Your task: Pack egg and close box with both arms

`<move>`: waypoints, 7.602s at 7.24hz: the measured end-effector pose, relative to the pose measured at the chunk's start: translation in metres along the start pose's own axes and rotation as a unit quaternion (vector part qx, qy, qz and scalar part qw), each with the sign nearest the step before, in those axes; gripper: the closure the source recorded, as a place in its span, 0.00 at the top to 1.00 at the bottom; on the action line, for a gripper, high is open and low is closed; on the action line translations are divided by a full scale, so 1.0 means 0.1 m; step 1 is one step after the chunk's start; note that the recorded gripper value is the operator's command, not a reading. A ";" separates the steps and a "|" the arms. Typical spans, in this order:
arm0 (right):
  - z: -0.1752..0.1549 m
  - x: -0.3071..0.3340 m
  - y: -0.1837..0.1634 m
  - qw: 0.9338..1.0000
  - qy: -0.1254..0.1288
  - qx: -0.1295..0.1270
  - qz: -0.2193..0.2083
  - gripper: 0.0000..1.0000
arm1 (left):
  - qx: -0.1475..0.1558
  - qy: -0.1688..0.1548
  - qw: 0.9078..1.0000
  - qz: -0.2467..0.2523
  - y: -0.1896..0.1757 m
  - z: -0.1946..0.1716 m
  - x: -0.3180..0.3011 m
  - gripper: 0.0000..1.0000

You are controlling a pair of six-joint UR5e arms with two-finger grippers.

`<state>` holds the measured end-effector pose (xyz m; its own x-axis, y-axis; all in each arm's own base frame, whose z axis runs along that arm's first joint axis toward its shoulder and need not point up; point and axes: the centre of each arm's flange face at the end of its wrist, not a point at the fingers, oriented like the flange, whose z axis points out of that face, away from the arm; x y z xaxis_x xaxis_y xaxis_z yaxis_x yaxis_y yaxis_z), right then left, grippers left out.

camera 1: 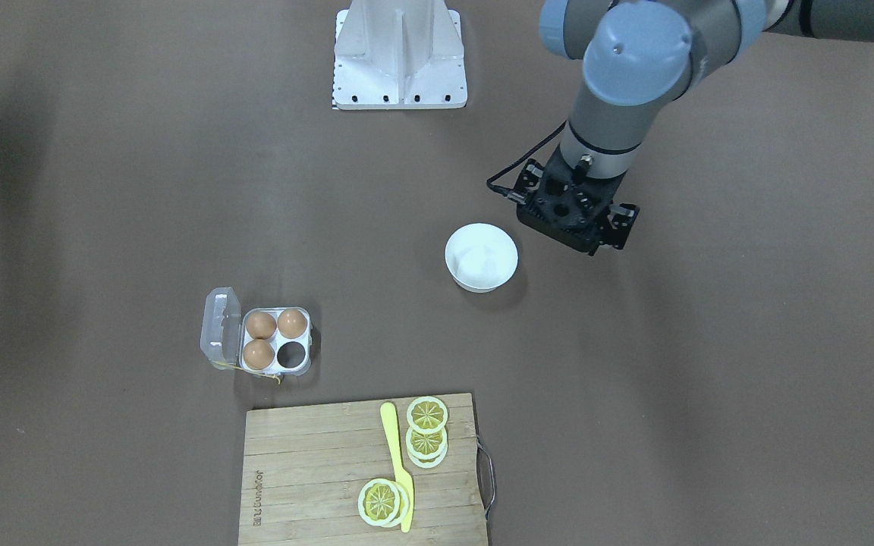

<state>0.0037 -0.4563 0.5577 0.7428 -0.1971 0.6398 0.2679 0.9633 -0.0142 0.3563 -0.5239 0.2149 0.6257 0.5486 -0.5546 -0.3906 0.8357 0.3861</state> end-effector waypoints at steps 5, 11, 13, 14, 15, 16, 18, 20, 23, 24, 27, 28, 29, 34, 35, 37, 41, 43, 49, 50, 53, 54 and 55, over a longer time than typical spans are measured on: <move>0.05 -0.28 -0.16 1.000 -0.001 -0.007 -0.022 1.00 | -0.030 -0.020 0.999 -0.031 1.26 -0.31 -2.02 0.98; 0.19 -1.25 -0.92 0.994 -0.081 -0.019 -0.075 0.50 | -0.036 -0.013 0.998 -0.041 2.14 -0.35 -2.98 0.98; 0.19 -1.58 -1.25 0.991 -0.096 -0.024 -0.095 0.45 | -0.029 -0.017 0.998 -0.054 2.38 -0.33 -3.18 0.98; 0.19 -1.70 -1.36 0.989 -0.103 -0.027 -0.100 0.45 | -0.014 -0.010 0.998 -0.059 2.58 -0.31 -3.35 0.98; 0.20 -1.78 -1.45 0.988 -0.111 -0.029 -0.102 0.43 | 0.006 0.011 0.998 -0.069 2.77 -0.31 -3.52 0.98; 0.22 -1.83 -1.50 0.987 -0.116 -0.032 -0.103 0.43 | 0.028 0.032 0.995 -0.087 2.94 -0.37 -3.69 0.98; 0.28 -1.92 -1.62 0.986 -0.127 -0.041 -0.101 0.39 | 0.055 0.039 0.990 -0.122 3.21 -0.54 -3.94 0.98; 0.26 -2.10 -1.88 0.983 -0.147 -0.046 -0.099 0.24 | 0.064 0.036 0.988 -0.139 3.46 -0.56 -4.05 0.98; 0.35 -2.42 -2.43 0.983 -0.167 -0.023 -0.069 0.18 | 0.071 0.033 0.987 -0.142 3.63 -0.53 -4.09 0.98; 0.53 -2.43 -2.59 0.983 -0.173 -0.011 -0.065 0.18 | 0.075 0.031 0.986 -0.145 3.66 -0.56 -4.10 0.98; 0.91 -2.53 -2.71 0.981 -0.180 -0.013 -0.072 0.18 | 0.084 0.026 0.984 -0.154 3.73 -0.64 -4.17 0.98; 0.96 -2.59 -2.70 0.980 -0.182 -0.017 -0.076 0.18 | 0.088 0.023 0.983 -0.160 3.77 -0.68 -4.20 0.98; 0.98 -2.65 -2.69 0.978 -0.190 -0.022 -0.079 0.19 | 0.092 0.021 0.982 -0.166 3.81 -0.72 -4.24 0.98; 0.79 -3.10 -2.72 0.967 -0.237 -0.033 -0.091 0.19 | 0.106 0.014 0.977 -0.186 3.97 -0.84 -4.38 0.98; 0.76 -3.23 -2.75 0.965 -0.242 -0.036 -0.091 0.19 | 0.107 0.013 0.976 -0.191 4.01 -0.83 -4.43 0.98; 0.68 -3.40 -2.79 0.964 -0.248 -0.038 -0.091 0.19 | 0.113 0.009 0.975 -0.193 4.09 -0.79 -4.51 0.98; 0.43 -3.76 -2.88 0.962 -0.257 -0.039 -0.081 0.70 | 0.120 0.006 0.975 -0.188 4.31 -0.67 -4.46 0.98; 0.19 -3.79 -2.94 0.962 -0.262 -0.021 -0.079 0.99 | 0.120 0.007 0.974 -0.191 4.29 -0.68 -4.46 0.98; -0.57 -2.12 -2.65 0.967 -0.243 0.081 -0.014 0.99 | 0.128 0.029 0.970 -0.207 4.15 -0.73 -4.46 0.98; -0.64 -1.83 -2.53 0.968 -0.229 0.102 -0.019 1.00 | 0.127 0.029 0.969 -0.210 4.14 -0.73 -4.47 0.98; -0.42 -1.14 -2.28 0.976 -0.174 0.126 -0.027 1.00 | 0.125 0.031 0.969 -0.213 4.14 -0.70 -4.49 0.98; -0.27 -0.93 -2.18 0.980 -0.151 0.127 -0.026 1.00 | 0.124 0.031 0.969 -0.213 4.14 -0.69 -4.49 0.98; -0.14 -0.71 -2.09 0.985 -0.121 0.124 -0.026 1.00 | 0.124 0.031 0.969 -0.213 4.15 -0.69 -4.50 0.98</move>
<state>-0.0965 -0.6466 0.5045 0.5567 -0.2268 0.7992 0.1210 0.9739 0.1921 -0.1334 -0.4223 0.5735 0.6498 0.1612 -0.7428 0.0739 0.9592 0.2728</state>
